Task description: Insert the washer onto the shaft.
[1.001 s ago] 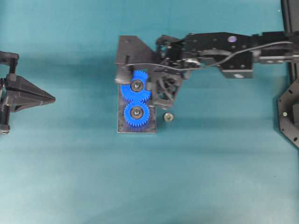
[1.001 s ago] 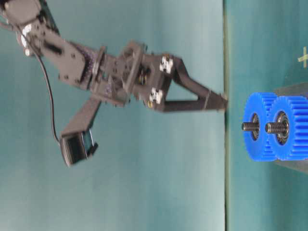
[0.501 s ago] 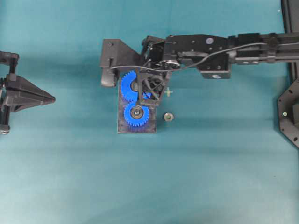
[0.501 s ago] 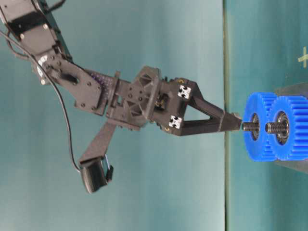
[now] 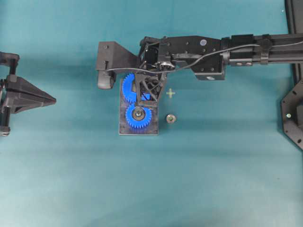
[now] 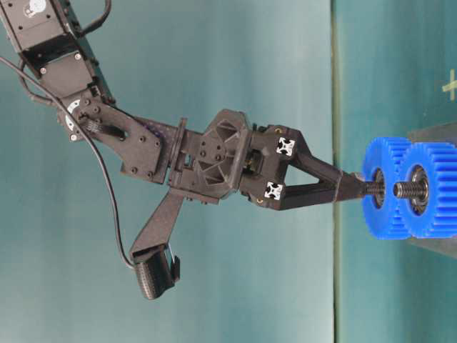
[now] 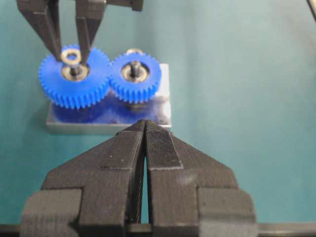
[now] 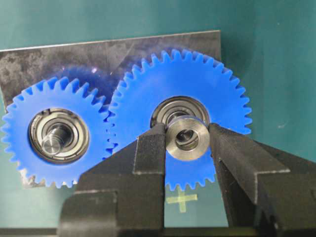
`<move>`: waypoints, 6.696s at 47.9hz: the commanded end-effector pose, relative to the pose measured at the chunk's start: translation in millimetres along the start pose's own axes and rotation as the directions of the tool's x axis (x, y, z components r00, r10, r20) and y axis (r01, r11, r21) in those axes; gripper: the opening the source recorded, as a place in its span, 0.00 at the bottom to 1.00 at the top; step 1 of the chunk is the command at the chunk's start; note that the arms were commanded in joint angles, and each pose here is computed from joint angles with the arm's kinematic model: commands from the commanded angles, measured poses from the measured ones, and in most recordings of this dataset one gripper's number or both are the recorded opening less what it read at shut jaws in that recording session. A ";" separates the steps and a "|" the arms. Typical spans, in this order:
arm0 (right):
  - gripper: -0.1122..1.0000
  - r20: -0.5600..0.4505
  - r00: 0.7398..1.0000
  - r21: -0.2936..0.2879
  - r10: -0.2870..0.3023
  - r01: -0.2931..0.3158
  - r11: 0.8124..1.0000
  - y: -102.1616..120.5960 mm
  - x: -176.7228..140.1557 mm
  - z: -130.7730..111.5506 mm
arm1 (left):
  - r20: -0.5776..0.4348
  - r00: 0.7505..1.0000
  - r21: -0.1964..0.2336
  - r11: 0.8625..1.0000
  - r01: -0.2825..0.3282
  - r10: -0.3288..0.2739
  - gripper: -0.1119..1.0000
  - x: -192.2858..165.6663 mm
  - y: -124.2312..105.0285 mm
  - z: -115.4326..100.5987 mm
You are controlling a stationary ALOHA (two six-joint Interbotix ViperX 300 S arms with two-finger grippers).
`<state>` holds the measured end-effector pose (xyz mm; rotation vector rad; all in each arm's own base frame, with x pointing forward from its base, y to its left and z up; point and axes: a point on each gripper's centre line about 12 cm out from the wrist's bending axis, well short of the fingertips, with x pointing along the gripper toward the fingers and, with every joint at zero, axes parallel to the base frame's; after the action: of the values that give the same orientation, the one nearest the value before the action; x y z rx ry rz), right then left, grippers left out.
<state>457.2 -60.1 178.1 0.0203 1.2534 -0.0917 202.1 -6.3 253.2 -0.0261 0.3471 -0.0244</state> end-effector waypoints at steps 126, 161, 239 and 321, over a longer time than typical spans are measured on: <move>0.82 0.163 0.984 0.071 0.078 -0.090 0.993 67.4 7.7 -100.8 | 0.008 1.000 0.001 1.000 0.002 -0.002 0.11 0.8 -0.4 3.5; 0.81 0.096 0.993 0.086 0.063 -0.071 0.994 61.7 37.7 -109.0 | 0.014 1.000 0.002 1.000 0.002 -0.002 0.11 0.7 -0.5 6.4; 0.39 0.059 0.997 0.121 0.045 -0.052 0.991 57.9 -0.1 -91.2 | 0.017 1.000 -0.001 1.000 0.002 -0.002 0.11 0.8 -0.6 8.1; 0.39 0.034 0.999 -0.091 -0.012 0.015 0.996 78.8 -13.4 0.8 | 0.014 1.000 0.000 1.000 0.002 -0.002 0.11 1.0 -0.5 6.4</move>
<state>456.7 16.7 172.4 -0.0629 1.2582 -0.0562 202.7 -6.3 251.3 -0.0260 0.3547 -0.0243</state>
